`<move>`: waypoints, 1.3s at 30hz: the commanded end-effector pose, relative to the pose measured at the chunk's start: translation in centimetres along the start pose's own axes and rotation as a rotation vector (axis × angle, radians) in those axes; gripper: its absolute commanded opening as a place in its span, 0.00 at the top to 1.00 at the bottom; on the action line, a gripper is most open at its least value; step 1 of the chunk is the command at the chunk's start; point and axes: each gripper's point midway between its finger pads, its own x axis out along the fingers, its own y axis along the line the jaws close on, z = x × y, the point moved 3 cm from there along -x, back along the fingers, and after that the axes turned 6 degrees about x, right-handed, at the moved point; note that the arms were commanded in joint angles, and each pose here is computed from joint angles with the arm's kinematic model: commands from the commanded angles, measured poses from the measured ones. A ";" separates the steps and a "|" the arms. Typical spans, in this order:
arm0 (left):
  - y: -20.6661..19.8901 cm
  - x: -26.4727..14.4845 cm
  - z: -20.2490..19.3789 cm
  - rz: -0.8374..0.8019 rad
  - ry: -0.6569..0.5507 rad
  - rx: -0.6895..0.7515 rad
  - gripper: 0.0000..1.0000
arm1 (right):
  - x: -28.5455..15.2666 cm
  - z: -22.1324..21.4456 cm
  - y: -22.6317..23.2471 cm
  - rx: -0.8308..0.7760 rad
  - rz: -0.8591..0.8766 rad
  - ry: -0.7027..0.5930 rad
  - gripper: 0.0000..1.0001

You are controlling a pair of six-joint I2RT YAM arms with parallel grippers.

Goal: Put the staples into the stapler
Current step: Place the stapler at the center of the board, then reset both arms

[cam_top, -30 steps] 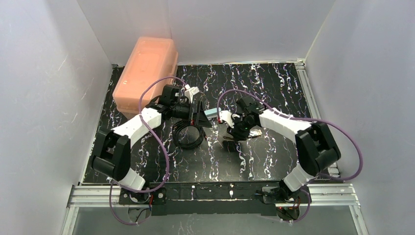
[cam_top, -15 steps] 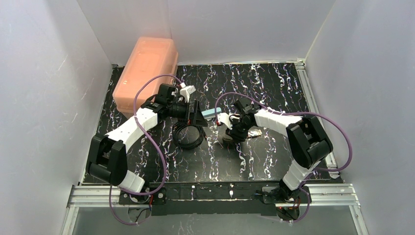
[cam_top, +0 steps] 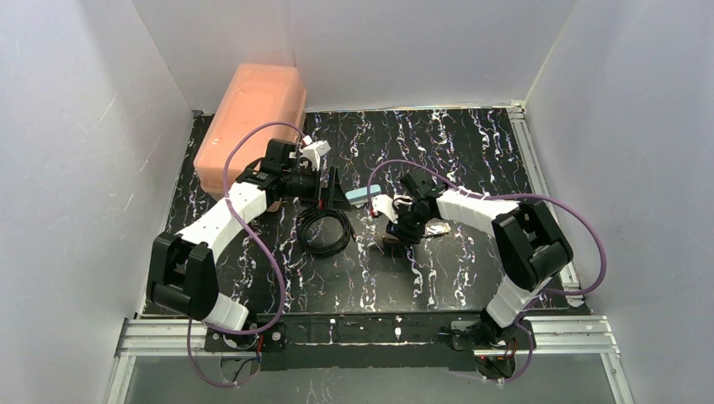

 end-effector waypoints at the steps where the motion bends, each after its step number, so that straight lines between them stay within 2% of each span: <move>1: -1.4 -2.3 2.0 0.022 -0.063 0.090 0.01 | 0.3 0.2 -0.3 -0.032 -0.028 -0.017 0.50; 5: -1.4 -2.8 2.3 0.046 -0.070 0.116 0.01 | -0.2 0.8 -0.4 -0.038 -0.036 -0.033 0.42; 11: -1.7 -4.6 3.7 0.116 -0.102 0.184 0.02 | -2.4 2.3 -0.4 -0.032 -0.071 -0.081 0.26; 17: -1.4 -7.7 5.9 0.292 -0.180 0.290 0.01 | -6.9 4.4 -0.9 0.053 -0.181 -0.173 0.02; 26: -0.7 -11.4 8.4 0.508 -0.320 0.370 0.01 | -18.2 7.2 -4.7 0.303 -0.528 -0.435 0.01; 32: -1.7 -15.9 9.6 0.652 -0.490 0.412 0.01 | -26.1 8.1 -5.7 0.445 -0.778 -0.615 0.01; 39: -3.1 -18.9 9.3 0.702 -0.594 0.428 0.01 | -30.5 8.6 -5.1 0.465 -0.867 -0.715 0.01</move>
